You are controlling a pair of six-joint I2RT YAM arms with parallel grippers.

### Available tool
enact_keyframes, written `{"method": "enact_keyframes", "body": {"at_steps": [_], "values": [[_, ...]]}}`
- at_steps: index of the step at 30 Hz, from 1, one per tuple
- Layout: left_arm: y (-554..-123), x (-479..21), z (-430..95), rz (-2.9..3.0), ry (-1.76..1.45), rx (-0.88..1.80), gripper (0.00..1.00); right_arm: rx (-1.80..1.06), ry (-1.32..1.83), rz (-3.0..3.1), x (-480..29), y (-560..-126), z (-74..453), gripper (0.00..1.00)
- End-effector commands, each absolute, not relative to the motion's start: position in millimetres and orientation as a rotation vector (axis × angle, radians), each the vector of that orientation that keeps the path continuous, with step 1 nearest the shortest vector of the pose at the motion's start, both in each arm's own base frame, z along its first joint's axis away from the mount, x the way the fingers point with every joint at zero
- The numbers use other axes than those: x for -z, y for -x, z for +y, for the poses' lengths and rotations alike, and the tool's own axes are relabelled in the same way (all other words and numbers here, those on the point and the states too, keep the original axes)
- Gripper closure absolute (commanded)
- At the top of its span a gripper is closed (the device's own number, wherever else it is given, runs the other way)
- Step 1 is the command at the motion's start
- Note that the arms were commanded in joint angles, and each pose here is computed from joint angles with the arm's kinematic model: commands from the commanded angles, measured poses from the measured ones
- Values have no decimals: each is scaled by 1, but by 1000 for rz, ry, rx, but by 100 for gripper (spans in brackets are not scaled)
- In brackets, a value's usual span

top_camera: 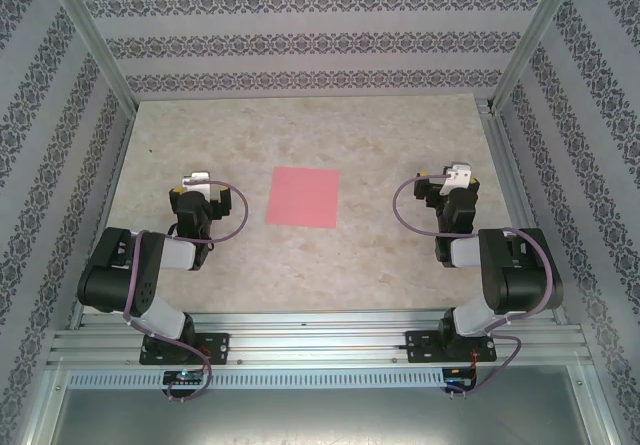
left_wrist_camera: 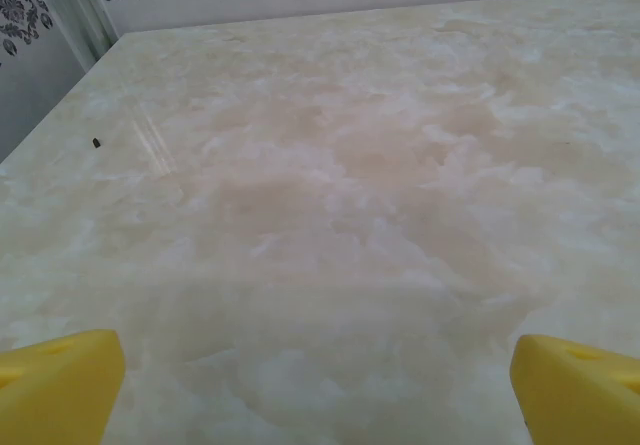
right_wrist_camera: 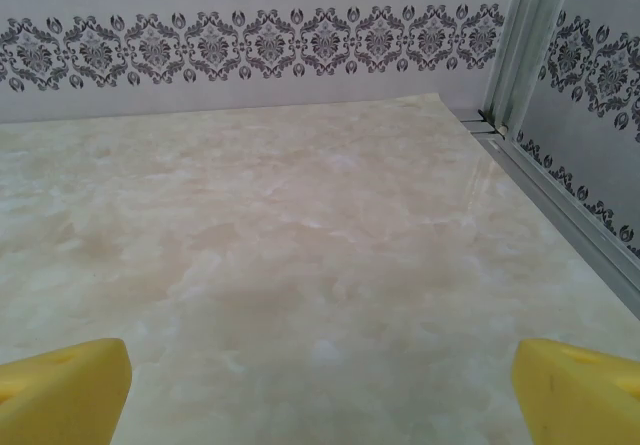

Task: Fold a paper plane with a square sheet of paper (fold left side to right side)
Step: Pick up the square sheet of paper from the center of the table.

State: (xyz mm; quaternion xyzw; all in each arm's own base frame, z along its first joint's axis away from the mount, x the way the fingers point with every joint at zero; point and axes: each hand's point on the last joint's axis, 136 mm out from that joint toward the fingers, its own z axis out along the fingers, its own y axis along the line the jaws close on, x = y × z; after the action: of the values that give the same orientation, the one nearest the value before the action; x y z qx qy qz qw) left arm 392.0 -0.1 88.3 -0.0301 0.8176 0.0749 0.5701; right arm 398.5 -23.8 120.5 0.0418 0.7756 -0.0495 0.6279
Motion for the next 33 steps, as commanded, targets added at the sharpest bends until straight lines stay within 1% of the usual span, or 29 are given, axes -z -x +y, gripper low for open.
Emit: {"method": "enact_keyframes", "body": {"at_steps": [1,17,21,23,26,28,31,33], "values": [[-400,-106,0,1853,75,-155,0,109,-109,1750,-129,-400,-23,2],[-400,-107,1,1848,78,-157,0,107,-114,1749,-130,-400,-25,2],[-396,-128,2,1844,85,-169,0,145,-169,1752,-148,-396,-34,2],[-391,-144,5,1915,145,-156,0,160,-196,1801,-157,-394,-37,2],[-383,-175,-9,1992,222,12,0,93,-264,1891,-170,-391,-31,2],[-379,-187,-31,2042,244,199,0,-10,-305,1961,-173,-388,-13,2],[-376,-186,-80,2148,196,535,1,-187,-283,2084,-164,-385,34,2],[-373,-180,-117,2215,135,760,4,-274,-246,2170,-151,-385,68,2]]}}
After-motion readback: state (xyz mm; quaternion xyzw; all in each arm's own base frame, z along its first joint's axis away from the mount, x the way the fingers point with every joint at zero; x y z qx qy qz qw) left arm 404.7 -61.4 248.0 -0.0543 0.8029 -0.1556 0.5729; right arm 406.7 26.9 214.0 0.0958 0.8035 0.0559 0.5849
